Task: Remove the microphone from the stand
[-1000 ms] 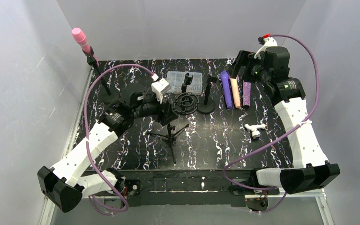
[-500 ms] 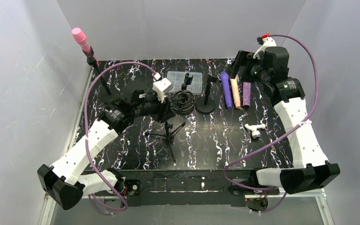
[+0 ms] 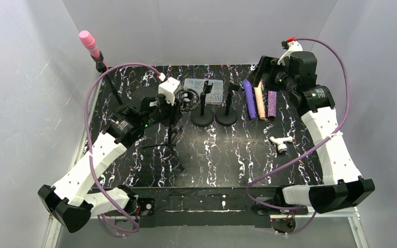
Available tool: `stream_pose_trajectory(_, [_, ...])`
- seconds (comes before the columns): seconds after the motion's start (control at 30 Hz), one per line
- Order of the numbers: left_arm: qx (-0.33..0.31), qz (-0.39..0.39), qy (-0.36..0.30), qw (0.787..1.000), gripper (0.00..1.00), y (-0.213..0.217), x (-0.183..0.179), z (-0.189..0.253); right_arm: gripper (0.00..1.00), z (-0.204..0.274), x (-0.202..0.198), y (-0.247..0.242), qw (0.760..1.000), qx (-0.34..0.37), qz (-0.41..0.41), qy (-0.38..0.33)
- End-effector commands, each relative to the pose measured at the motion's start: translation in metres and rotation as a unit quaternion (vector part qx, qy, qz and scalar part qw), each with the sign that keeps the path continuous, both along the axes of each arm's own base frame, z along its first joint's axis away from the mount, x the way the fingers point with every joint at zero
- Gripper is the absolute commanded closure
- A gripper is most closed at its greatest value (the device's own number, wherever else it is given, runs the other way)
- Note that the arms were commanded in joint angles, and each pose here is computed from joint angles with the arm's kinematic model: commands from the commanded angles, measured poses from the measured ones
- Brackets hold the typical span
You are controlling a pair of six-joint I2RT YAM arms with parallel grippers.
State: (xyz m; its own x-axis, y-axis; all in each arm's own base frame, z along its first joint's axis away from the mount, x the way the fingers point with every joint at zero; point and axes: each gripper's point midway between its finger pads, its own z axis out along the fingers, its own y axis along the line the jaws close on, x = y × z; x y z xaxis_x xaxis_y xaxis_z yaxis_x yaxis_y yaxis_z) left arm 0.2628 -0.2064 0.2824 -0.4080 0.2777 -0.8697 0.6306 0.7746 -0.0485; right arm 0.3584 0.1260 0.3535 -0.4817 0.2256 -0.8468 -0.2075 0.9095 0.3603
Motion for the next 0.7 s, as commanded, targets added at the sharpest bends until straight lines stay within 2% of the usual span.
stream_pose_trajectory(0.0, [-0.053,0.099,-0.087,0.990,1.00,0.004,0.045,0.050,0.00,0.018,0.003,0.004,0.999,0.011,0.004,-0.029])
stream_pose_trajectory(0.27, [-0.041,0.220,-0.134,0.965,1.00,0.013,0.109,0.050,0.00,0.017,-0.001,0.004,1.000,0.011,0.006,-0.028])
stream_pose_trajectory(0.47, [-0.034,0.234,-0.144,0.961,1.00,0.006,0.148,0.051,0.00,0.017,-0.003,0.005,1.000,0.012,0.009,-0.026])
stream_pose_trajectory(0.67, [-0.051,0.255,-0.135,0.956,1.00,0.024,0.177,0.042,0.00,0.016,-0.004,0.006,1.000,0.012,0.013,-0.025])
